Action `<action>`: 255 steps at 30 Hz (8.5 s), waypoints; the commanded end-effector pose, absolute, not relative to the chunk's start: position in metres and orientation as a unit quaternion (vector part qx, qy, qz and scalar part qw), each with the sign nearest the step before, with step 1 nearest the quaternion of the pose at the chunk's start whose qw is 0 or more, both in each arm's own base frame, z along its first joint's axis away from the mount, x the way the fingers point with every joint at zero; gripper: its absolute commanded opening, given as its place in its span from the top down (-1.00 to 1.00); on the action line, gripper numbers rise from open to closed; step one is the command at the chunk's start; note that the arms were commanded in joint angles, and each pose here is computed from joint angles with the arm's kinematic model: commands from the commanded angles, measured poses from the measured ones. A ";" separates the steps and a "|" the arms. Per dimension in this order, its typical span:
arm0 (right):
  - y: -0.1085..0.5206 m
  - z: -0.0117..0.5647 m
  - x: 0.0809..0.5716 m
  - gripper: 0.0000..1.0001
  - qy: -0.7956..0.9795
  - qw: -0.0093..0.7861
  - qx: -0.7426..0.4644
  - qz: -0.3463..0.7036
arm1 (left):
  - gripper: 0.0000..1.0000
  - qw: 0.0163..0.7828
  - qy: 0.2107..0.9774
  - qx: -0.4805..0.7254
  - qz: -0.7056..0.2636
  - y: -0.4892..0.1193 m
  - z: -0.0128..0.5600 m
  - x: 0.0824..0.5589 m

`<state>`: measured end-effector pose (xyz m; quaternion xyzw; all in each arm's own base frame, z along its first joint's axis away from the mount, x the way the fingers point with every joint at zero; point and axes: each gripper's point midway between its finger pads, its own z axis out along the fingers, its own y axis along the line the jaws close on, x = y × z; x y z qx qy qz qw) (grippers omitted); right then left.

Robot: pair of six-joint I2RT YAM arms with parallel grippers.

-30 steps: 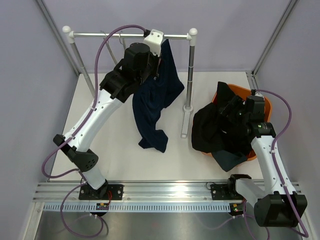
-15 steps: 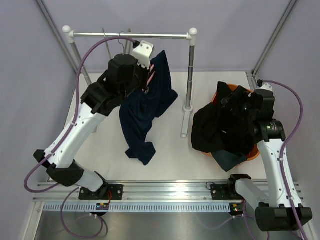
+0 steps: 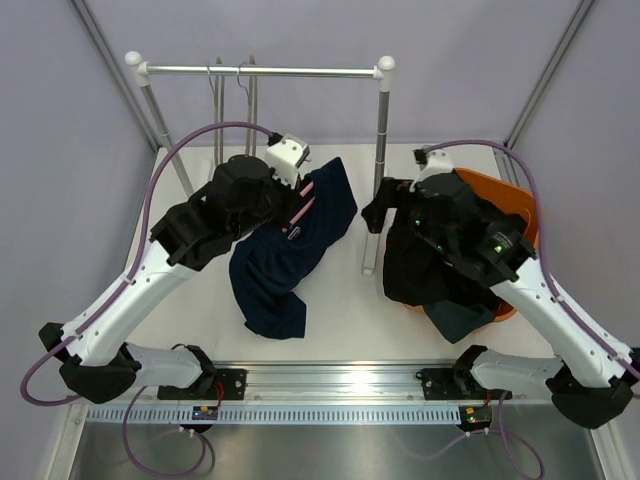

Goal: Remove the shorts from the hanger

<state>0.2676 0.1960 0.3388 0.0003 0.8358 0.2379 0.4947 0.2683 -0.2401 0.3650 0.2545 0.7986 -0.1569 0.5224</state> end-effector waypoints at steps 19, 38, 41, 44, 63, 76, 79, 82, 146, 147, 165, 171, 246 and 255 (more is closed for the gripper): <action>0.309 0.340 0.274 -0.64 0.831 0.510 -0.030 0.221 | 1.00 0.552 0.760 0.257 -0.226 -0.255 0.389 0.244; 0.294 0.356 0.309 1.00 0.822 0.556 0.010 0.124 | 1.00 0.541 0.756 0.282 -0.238 -0.234 0.385 0.212; 0.287 0.358 0.317 1.00 0.822 0.558 0.019 0.116 | 1.00 0.538 0.755 0.289 -0.241 -0.229 0.383 0.205; 0.275 0.359 0.328 1.00 0.824 0.556 0.032 0.104 | 1.00 0.534 0.754 0.294 -0.244 -0.225 0.382 0.198; 0.226 0.337 0.369 1.00 0.836 0.538 0.075 0.077 | 1.00 0.539 0.731 0.315 -0.275 -0.211 0.395 0.170; 0.262 0.333 0.316 1.00 0.845 0.516 0.010 0.140 | 1.00 0.627 0.685 0.225 -0.294 -0.213 0.443 0.197; 0.292 0.341 0.277 1.00 0.839 0.518 -0.029 0.166 | 1.00 0.643 0.679 0.195 -0.296 -0.219 0.450 0.211; 0.322 0.343 0.234 1.00 0.832 0.514 -0.073 0.198 | 1.00 0.658 0.674 0.160 -0.295 -0.222 0.457 0.224; -0.015 0.597 0.274 1.00 0.614 0.742 0.242 -0.115 | 1.00 0.626 0.718 0.181 -0.245 -0.212 0.440 0.225; -0.017 0.585 0.281 1.00 0.625 0.731 0.247 -0.119 | 1.00 0.626 0.718 0.181 -0.244 -0.211 0.439 0.225; 0.000 0.216 0.305 -0.70 0.786 0.502 0.360 0.018 | 1.00 0.599 0.749 0.191 -0.211 -0.225 0.424 0.242; 0.002 0.254 0.296 -0.99 0.778 0.529 0.336 0.038 | 1.00 0.566 0.778 0.203 -0.181 -0.237 0.418 0.261; 0.071 0.307 0.281 -0.99 0.787 0.555 0.169 0.209 | 1.00 0.607 0.718 0.130 -0.316 -0.252 0.466 0.484; 0.072 0.303 0.281 -0.99 0.790 0.551 0.169 0.210 | 0.99 0.596 0.727 0.128 -0.314 -0.255 0.455 0.487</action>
